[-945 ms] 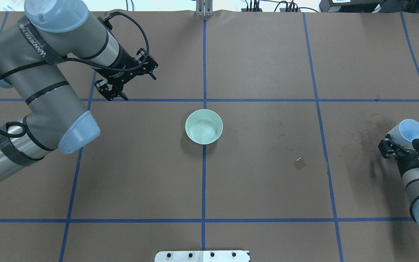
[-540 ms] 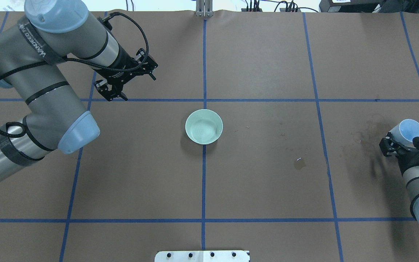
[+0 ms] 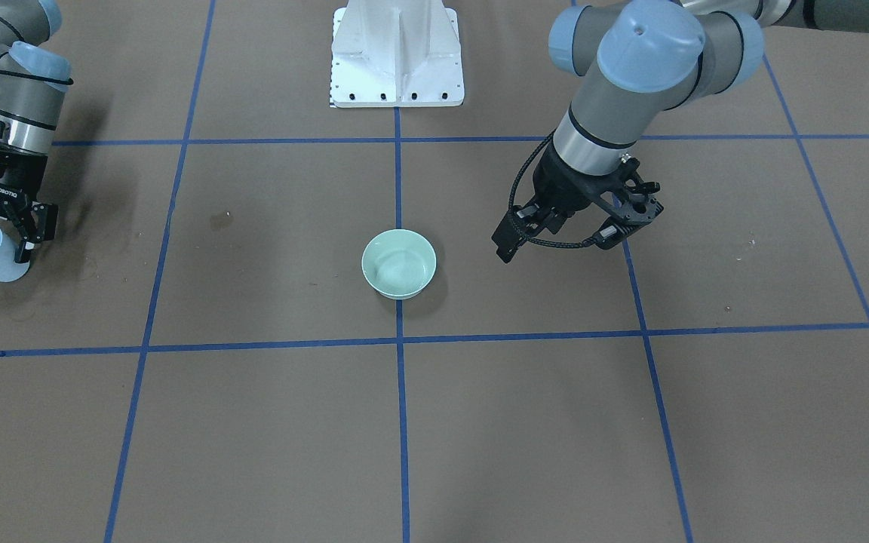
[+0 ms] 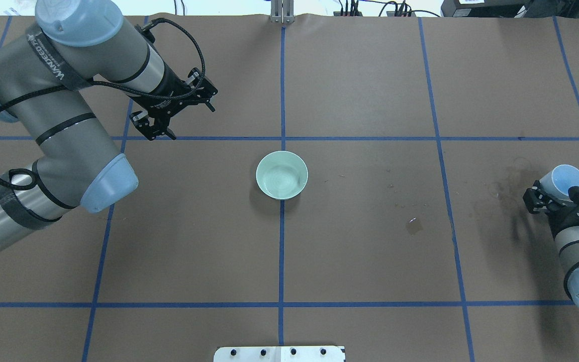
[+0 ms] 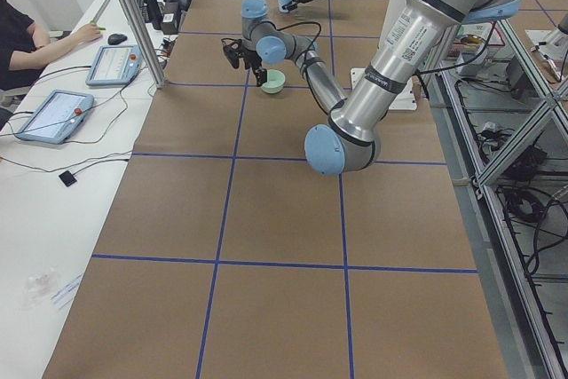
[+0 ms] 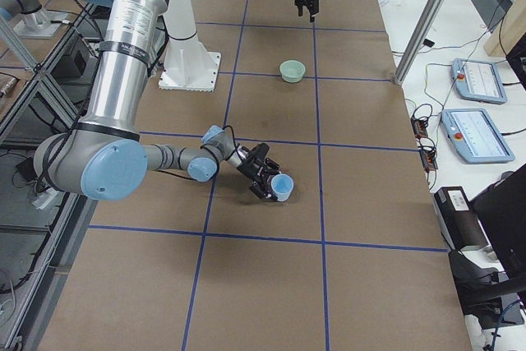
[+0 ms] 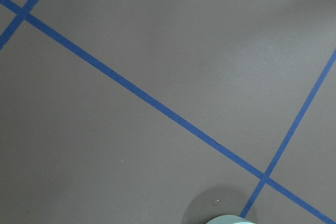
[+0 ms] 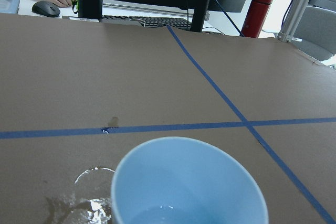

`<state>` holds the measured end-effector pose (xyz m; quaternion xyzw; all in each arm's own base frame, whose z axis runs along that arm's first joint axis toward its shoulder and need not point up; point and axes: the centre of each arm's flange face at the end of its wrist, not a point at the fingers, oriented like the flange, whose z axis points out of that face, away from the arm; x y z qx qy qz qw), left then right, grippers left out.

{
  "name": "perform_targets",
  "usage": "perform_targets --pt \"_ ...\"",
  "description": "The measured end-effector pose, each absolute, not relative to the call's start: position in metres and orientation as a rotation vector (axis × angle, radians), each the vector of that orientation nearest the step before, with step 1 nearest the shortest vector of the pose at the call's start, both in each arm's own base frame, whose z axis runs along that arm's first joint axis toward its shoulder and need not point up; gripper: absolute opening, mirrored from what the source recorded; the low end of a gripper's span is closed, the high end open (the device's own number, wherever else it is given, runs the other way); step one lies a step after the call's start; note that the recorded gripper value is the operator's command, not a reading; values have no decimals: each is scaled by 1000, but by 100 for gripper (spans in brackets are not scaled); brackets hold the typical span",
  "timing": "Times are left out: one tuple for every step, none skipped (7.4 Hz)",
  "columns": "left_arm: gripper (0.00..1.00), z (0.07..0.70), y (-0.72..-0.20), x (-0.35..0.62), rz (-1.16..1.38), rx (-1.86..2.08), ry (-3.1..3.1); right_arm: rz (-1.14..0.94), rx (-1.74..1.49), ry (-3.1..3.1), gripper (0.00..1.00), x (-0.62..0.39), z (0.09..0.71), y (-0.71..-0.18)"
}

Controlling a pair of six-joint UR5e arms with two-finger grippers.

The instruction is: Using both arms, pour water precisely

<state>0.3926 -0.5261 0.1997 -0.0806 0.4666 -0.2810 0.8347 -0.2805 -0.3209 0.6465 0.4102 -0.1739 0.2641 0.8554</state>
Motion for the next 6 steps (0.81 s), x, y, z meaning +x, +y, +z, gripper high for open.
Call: perform_targets --pt "100 200 -526 392 -595 -171 988 556 863 -365 100 -284 647 -324" --pt "100 200 -526 393 -595 -171 988 558 864 -361 100 -285 649 -326" --pt "100 200 -526 393 -595 -171 988 559 864 -357 100 -284 650 -327" --pt "100 200 -526 393 -595 -171 988 560 864 -355 100 -284 650 -327" --pt "100 200 -526 393 -596 -171 988 561 865 -353 99 -283 651 -328" --pt "100 199 -526 393 -596 -172 989 564 865 -351 99 -282 652 -329"
